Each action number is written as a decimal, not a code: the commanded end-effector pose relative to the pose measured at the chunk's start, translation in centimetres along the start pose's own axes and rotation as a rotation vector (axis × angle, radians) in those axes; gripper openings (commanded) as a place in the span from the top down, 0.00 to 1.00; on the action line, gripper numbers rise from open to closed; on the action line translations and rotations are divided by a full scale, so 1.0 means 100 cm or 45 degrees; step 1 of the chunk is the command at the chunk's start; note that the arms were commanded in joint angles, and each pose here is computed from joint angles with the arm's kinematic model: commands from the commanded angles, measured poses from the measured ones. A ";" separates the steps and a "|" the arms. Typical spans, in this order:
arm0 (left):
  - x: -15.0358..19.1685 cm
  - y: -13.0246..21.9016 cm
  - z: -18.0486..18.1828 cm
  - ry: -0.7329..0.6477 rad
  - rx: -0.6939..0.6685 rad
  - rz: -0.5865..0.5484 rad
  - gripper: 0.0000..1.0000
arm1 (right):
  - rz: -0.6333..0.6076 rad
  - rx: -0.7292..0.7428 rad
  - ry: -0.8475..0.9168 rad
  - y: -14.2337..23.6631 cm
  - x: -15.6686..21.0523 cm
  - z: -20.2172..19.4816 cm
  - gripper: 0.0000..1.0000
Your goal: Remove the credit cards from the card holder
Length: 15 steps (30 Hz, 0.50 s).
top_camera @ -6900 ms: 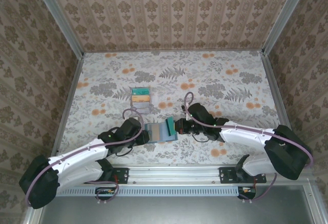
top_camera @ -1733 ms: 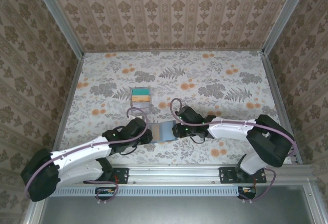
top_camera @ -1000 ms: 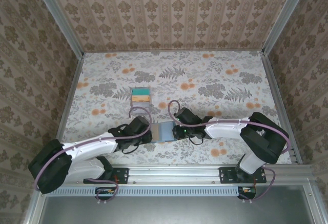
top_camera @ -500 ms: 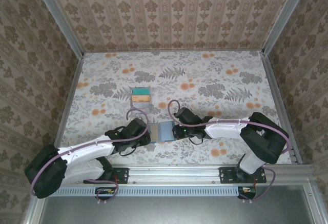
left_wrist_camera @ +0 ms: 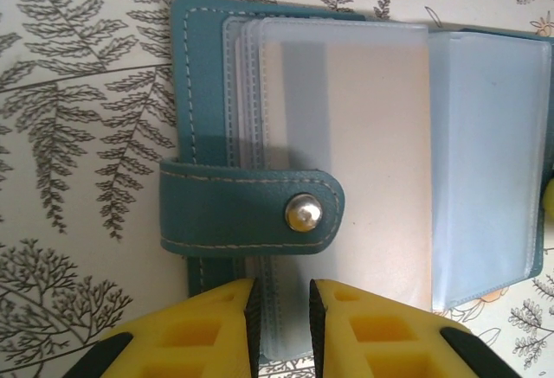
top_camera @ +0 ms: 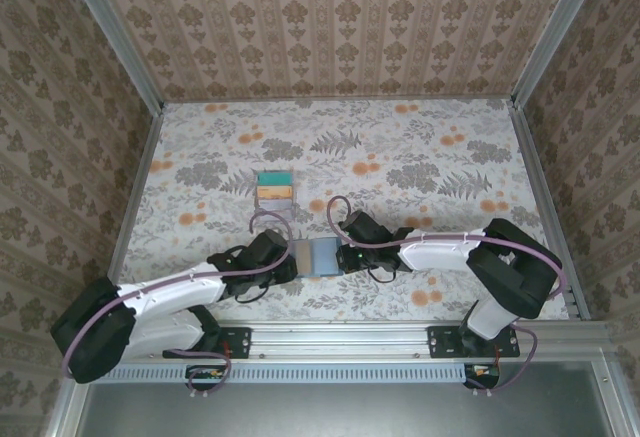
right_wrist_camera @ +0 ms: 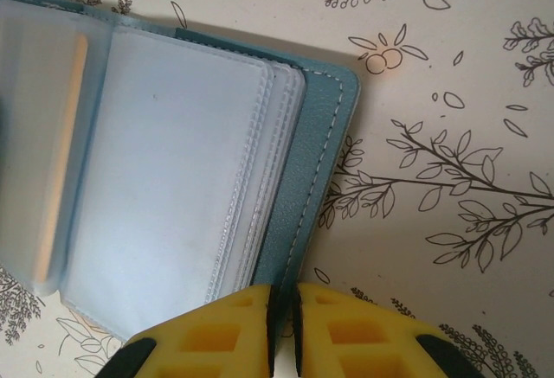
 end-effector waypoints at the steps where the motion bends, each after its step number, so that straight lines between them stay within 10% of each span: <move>1: -0.002 -0.002 -0.006 -0.016 0.072 -0.005 0.73 | 0.011 0.013 -0.012 -0.005 0.004 -0.001 0.83; 15: -0.008 0.006 -0.021 -0.077 0.169 -0.033 0.37 | 0.022 0.019 -0.009 -0.007 0.005 0.000 0.83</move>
Point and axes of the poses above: each hand's point on the last joint's axis, 136 mm out from that joint toward the fingers, its own y axis back along the fingers, its own z axis along the line the jaws close on, x = y × z, the point moved 9 cm from there along y, back along the fingers, and after that the axes turned 4 degrees about -y, right-handed, at the moved point
